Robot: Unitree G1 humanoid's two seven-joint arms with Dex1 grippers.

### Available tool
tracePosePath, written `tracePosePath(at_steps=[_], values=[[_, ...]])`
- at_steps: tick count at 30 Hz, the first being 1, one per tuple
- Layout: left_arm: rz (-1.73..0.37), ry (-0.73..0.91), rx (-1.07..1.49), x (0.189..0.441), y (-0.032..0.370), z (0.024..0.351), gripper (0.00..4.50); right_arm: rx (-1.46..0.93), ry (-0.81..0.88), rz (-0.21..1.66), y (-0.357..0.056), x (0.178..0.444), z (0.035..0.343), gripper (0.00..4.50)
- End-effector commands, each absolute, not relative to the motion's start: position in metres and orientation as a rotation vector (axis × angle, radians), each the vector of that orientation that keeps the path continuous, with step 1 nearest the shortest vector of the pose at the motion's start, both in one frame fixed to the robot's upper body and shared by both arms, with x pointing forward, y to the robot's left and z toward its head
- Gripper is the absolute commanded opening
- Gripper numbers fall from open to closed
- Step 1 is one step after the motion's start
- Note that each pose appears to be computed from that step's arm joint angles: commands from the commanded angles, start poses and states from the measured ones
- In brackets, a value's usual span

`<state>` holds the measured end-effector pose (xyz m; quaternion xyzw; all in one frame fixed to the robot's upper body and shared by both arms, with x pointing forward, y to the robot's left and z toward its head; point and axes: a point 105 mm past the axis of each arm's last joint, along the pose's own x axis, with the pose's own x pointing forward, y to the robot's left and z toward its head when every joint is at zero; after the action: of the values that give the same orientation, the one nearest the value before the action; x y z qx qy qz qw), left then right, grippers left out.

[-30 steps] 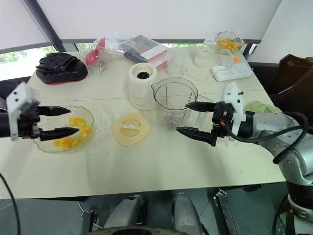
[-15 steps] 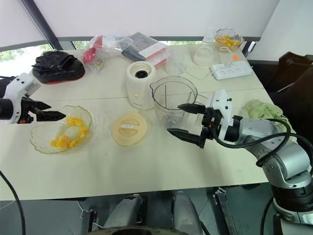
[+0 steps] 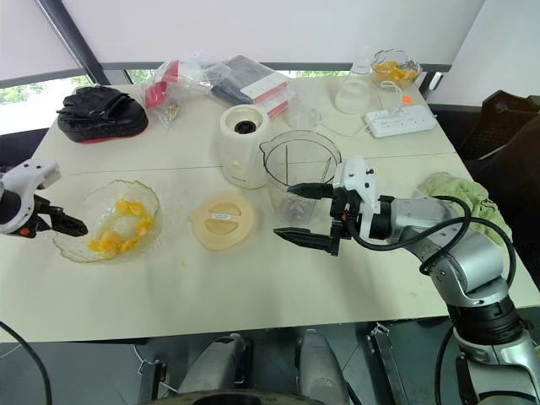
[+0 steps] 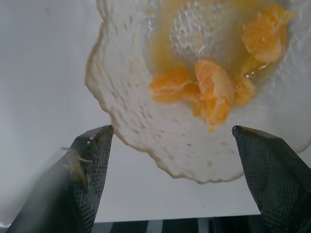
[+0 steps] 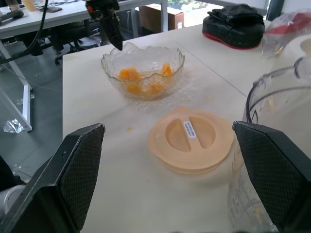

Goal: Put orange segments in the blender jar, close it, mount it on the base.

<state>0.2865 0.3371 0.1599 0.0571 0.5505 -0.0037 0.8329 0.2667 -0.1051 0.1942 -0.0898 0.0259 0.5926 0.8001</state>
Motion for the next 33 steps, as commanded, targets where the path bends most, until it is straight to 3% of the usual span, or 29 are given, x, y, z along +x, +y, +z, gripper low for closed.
tracePosePath(at_steps=[1,18,33], values=[[0.0,1.175,0.121,0.29,0.333,0.152,4.12,-0.215,0.011,1.283,-0.102,0.265,0.204,4.44],[-0.005,1.143,0.117,0.329,0.317,0.115,4.12,-0.221,0.008,1.23,-0.104,0.261,0.203,4.44],[-0.007,1.206,0.09,0.323,0.309,0.102,4.12,-0.233,0.008,1.203,-0.106,0.26,0.203,4.44]])
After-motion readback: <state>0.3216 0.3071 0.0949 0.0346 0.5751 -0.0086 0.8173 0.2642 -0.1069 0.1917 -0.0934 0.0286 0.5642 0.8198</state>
